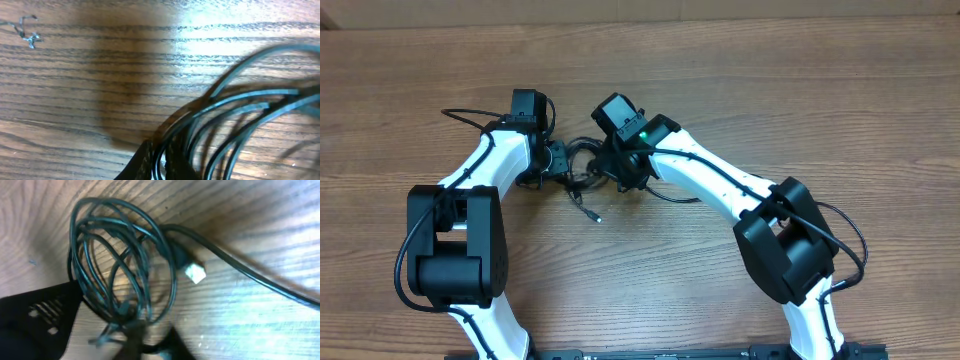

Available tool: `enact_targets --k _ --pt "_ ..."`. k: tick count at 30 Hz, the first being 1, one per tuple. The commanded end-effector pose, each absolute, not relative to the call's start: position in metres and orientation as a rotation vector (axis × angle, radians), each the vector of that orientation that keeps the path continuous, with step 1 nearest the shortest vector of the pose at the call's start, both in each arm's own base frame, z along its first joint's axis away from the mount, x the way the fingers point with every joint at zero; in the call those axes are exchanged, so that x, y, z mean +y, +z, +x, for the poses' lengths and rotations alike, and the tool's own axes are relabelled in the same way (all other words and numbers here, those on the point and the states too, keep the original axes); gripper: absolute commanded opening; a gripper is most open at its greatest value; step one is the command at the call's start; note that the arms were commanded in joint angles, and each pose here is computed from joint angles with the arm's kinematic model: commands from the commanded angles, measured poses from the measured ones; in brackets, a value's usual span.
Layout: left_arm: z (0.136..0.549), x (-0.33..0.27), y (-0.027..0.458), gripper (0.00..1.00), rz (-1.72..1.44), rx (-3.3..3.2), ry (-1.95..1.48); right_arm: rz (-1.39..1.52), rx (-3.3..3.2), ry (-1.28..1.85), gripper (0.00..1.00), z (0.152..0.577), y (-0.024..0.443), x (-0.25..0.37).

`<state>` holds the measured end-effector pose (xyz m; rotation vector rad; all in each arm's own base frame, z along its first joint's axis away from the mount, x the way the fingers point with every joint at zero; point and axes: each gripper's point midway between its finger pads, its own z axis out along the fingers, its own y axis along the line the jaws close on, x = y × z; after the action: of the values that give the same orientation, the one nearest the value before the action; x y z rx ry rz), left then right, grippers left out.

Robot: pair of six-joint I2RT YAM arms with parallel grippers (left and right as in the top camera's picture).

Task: Untangle cables
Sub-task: 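Grasp a cable strand with the right gripper and pull it up-right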

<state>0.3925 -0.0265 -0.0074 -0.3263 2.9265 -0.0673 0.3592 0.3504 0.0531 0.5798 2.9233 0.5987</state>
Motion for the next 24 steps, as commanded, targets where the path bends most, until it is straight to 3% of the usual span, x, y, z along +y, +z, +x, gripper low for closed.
enact_targets --k 1,13,20,24 --pt "0.337 -0.036 -0.075 0.11 -0.36 3.16 -0.116 0.29 2.901 0.567 0.04 0.369 0.064 0.344" --pt "0.337 -0.036 -0.075 0.11 -0.36 3.16 -0.116 -0.243 2.618 0.921 0.04 0.37 0.223 0.305" --pt "0.337 -0.036 -0.075 0.11 -0.36 3.16 -0.116 -0.182 2.531 0.97 0.04 0.363 0.28 0.248" --pt "0.337 -0.036 -0.075 0.11 -0.36 3.159 -0.116 -0.048 2.52 0.921 0.05 0.374 0.288 0.206"
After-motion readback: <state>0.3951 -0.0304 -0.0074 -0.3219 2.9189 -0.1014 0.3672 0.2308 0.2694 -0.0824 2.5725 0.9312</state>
